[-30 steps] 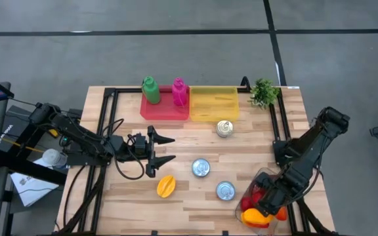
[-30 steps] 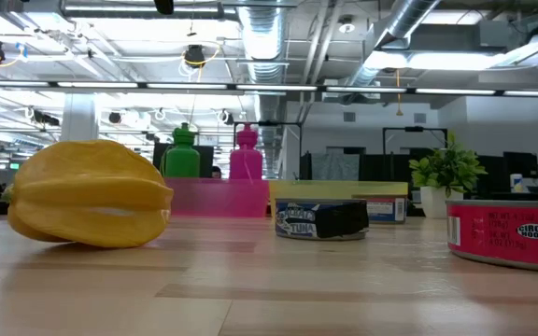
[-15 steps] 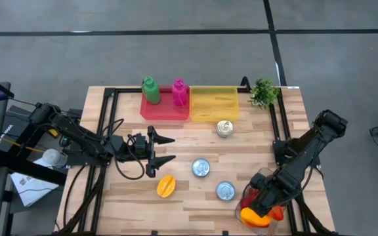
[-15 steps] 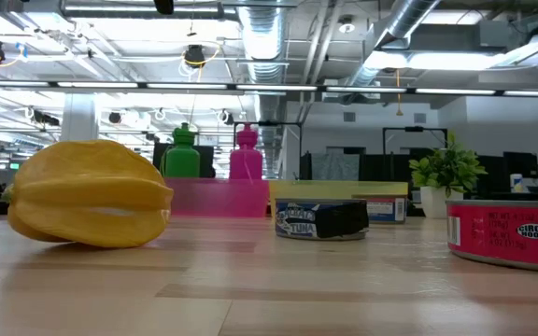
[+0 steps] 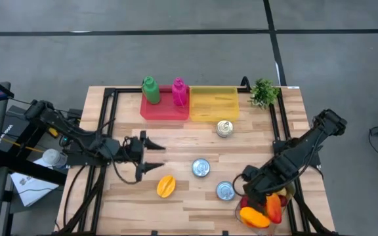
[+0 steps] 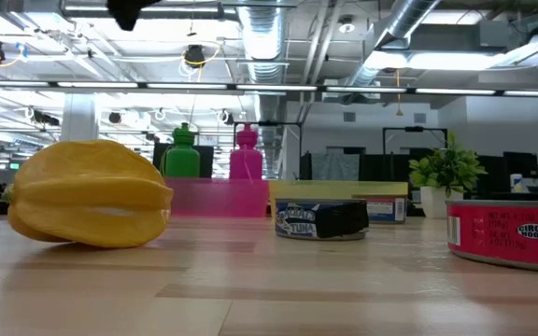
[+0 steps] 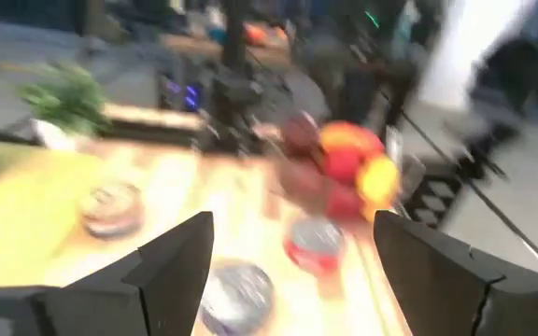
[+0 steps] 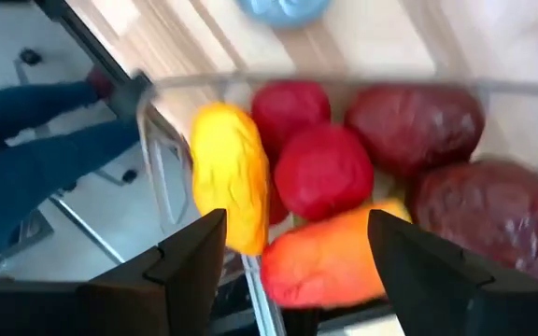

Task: Pick & Place Food Item
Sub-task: Put the starfruit into the transparent bin

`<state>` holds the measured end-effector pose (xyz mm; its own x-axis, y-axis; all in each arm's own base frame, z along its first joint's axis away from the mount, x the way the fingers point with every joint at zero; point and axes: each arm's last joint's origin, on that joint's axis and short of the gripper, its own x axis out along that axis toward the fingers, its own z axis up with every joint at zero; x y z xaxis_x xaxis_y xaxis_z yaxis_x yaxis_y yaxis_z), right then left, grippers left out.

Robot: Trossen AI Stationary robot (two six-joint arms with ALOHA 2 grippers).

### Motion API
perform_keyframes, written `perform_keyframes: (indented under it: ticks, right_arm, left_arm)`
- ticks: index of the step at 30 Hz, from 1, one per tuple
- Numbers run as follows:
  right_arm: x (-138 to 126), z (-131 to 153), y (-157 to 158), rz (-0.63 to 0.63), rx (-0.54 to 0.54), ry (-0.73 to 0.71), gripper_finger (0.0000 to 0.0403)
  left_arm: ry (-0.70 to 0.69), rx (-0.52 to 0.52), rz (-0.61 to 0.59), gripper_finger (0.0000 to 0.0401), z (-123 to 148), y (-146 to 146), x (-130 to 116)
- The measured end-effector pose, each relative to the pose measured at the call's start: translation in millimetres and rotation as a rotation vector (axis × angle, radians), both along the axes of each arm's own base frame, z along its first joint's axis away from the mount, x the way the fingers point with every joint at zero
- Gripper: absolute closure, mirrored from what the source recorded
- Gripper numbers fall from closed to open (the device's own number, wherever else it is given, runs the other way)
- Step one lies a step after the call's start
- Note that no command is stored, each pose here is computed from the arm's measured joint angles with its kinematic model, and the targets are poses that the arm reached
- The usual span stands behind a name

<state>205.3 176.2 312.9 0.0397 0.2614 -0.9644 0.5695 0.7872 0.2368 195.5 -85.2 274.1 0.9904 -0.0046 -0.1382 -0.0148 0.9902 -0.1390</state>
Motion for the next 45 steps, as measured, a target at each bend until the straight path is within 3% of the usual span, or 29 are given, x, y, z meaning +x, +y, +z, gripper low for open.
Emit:
perform_keyframes:
  ticks: [3, 7, 13, 17, 26, 32, 38, 45]
  right_arm:
    - [5.0, 1.1, -5.8, -0.008, -0.04, -0.042, 0.0147]
    - [7.5, 0.5, -12.4, -0.026, -0.109, -0.067, 0.0147]
    - [11.3, 0.5, -17.4, -0.052, -0.137, -0.087, 0.0147]
    - [11.0, 0.4, -18.0, -0.053, -0.143, -0.084, 0.0147]
    - [11.4, 0.4, -18.2, -0.057, -0.156, -0.096, 0.0147]
    - [12.4, 0.4, -18.7, -0.063, -0.179, -0.119, 0.0147]
    - [14.3, 0.5, -20.7, -0.07, -0.212, -0.148, 0.0147]
    - [15.3, 0.6, -22.1, -0.074, -0.218, -0.152, 0.0147]
  left_arm:
    - [0.09, 0.004, -0.066, 0.0115, -9.5, -11.0, -6.3]
    - [0.248, -0.085, -0.049, 0.0115, -31.6, -21.0, -4.7]
    - [0.384, 0.002, -0.077, 0.0116, -70.2, -45.1, 10.2]
    - [0.399, 0.057, -0.019, 0.0116, -83.4, -53.0, 21.4]
    - [0.446, 0.056, -0.004, 0.012, -94.1, -79.4, 49.9]
    - [0.518, -0.003, 0.026, 0.015, -101.8, -85.1, 42.7]
    - [0.527, -0.003, 0.008, 0.018, -102.6, -91.5, 36.8]
    - [0.542, 0.011, 0.07, 0.0198, -113.9, -91.3, 39.1]
